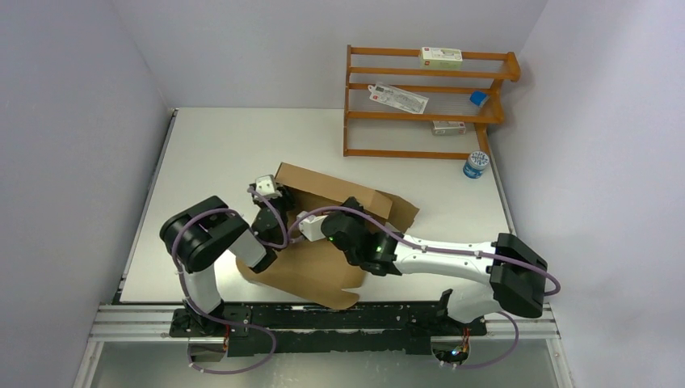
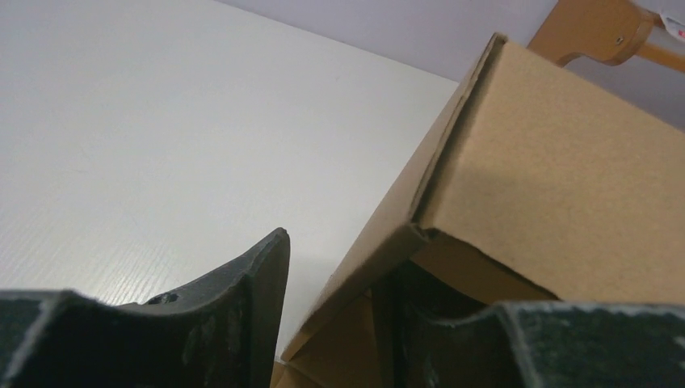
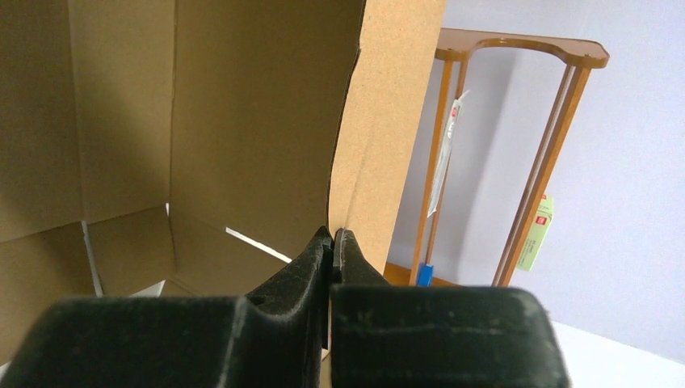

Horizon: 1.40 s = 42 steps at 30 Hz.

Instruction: Fold the paper box

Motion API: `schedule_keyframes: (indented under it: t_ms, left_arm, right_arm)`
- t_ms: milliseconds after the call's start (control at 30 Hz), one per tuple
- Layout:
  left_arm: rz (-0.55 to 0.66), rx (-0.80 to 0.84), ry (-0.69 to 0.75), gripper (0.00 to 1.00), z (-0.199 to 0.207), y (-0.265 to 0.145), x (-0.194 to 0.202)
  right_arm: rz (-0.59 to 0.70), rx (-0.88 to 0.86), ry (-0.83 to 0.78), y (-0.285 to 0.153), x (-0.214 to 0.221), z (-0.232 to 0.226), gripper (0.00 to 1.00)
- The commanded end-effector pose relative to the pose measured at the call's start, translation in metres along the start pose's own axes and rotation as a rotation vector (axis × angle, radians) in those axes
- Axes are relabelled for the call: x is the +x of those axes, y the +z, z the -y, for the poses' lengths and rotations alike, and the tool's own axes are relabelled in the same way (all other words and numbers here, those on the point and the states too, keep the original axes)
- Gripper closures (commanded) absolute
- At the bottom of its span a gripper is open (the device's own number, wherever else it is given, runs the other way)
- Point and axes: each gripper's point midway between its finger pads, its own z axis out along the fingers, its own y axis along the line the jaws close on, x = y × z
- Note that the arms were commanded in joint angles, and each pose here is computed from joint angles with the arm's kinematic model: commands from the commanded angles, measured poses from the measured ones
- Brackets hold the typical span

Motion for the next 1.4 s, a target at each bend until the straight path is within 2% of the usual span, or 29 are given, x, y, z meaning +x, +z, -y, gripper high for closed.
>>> schedule_keyframes:
  t_ms: [0, 200, 367, 500, 700, 767, 900, 1133, 1267, 1367]
  left_arm:
    - [0.166, 0.026, -0.244, 0.52, 0.002, 0.003, -0.057]
    - [0.112, 0.171, -0.186, 0.42, 0.003, -0.020, -0.045]
    - [0.078, 0.274, -0.138, 0.38, 0.004, -0.040, -0.043]
    - [0.026, 0.292, -0.075, 0.36, 0.001, -0.047, -0.040]
    - [-0.025, 0.321, -0.032, 0.32, 0.000, -0.050, -0.043]
    - [-0.077, 0.340, 0.001, 0.32, 0.003, -0.051, -0.037]
    - [-0.160, 0.350, 0.063, 0.30, 0.003, -0.051, -0.031]
    - [-0.279, 0.370, 0.039, 0.28, -0.005, -0.063, -0.028]
    - [-0.283, 0.367, 0.059, 0.27, -0.006, -0.063, -0.029]
    - [-0.298, 0.373, 0.069, 0.27, 0.001, -0.054, -0.029]
  right_arm:
    - [-0.097, -0.181, -0.104, 0.005, 0.029, -0.056, 1.00]
    - [-0.107, -0.175, -0.083, 0.009, 0.027, -0.053, 0.97]
    - [-0.098, -0.149, -0.076, 0.010, 0.024, -0.043, 0.87]
    - [-0.080, -0.128, -0.047, 0.010, 0.020, -0.036, 0.81]
    - [-0.065, -0.103, 0.024, 0.008, 0.019, -0.031, 0.57]
    - [-0.054, -0.102, 0.067, 0.005, 0.017, -0.028, 0.51]
    - [-0.020, -0.109, 0.204, -0.005, 0.015, -0.019, 0.38]
    - [0.052, -0.033, 0.512, -0.035, 0.021, 0.016, 0.23]
    - [0.193, -0.048, 0.670, -0.054, 0.010, 0.028, 0.15]
    - [0.177, 0.024, 0.784, -0.063, 0.025, 0.044, 0.11]
